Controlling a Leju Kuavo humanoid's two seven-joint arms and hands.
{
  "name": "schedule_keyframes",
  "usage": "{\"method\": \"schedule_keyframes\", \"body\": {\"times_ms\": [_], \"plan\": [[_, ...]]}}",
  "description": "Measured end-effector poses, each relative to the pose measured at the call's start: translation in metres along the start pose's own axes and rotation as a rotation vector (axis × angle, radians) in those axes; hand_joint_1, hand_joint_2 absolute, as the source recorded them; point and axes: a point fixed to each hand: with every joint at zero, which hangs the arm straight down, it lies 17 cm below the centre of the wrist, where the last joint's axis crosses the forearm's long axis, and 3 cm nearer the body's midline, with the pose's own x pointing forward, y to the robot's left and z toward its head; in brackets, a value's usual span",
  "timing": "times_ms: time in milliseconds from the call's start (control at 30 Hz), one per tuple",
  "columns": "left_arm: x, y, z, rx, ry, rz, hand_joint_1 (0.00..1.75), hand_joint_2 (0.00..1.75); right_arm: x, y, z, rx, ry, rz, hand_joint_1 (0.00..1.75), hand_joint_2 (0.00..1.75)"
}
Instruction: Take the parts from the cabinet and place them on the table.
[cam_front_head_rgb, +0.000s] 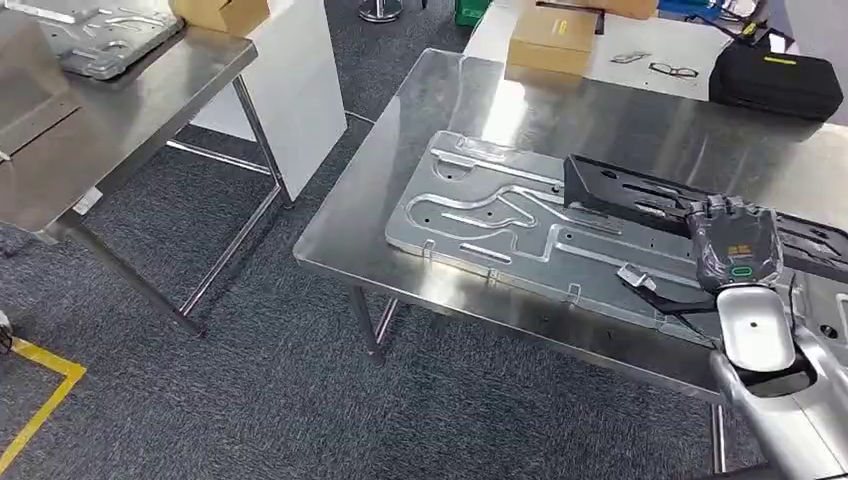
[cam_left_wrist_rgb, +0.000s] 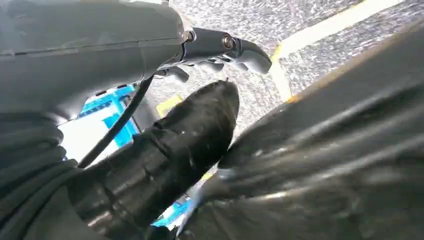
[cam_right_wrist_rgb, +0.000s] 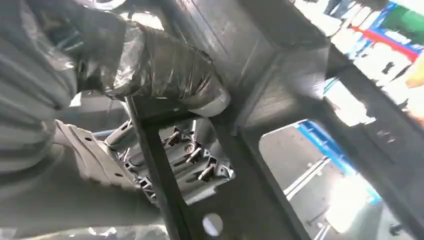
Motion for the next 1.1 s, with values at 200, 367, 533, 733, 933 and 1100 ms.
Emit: {"method": "schedule_keyframes", "body": {"times_ms": [200, 367, 533, 733, 933, 1100], "plan": [[0.001, 0.006, 0.0, 0.01, -0.002, -0.004, 0.0, 1.75, 0.003, 0.007, 0.003, 0.023, -0.004, -0.013, 1.75, 1.75], [0.001, 0.006, 0.0, 0.009, -0.004, -0.004, 0.0, 1.75, 0.005, 0.011, 0.006, 0.04, -0.006, -0.023, 1.75, 1.75], [0.001, 0.005, 0.0, 0.004, -0.02, 0.011, 0.0, 1.75, 0.008, 0.019, 0.01, 0.068, -0.009, -0.041, 0.0, 0.0], [-0.001, 0.005, 0.001, -0.004, -0.015, 0.014, 0.0, 0.0, 0.015, 0.032, 0.017, 0.109, -0.016, -0.061, 0.0, 0.0], [0.004, 0.003, 0.0, -0.004, -0.019, 0.028, 0.0, 0.0, 0.013, 0.033, 0.014, 0.121, -0.01, -0.068, 0.0, 0.0], [0.003, 0.006, 0.0, 0.015, -0.012, 0.032, 0.0, 0.0, 0.018, 0.034, 0.016, 0.124, -0.011, -0.085, 0.0, 0.0]]}}
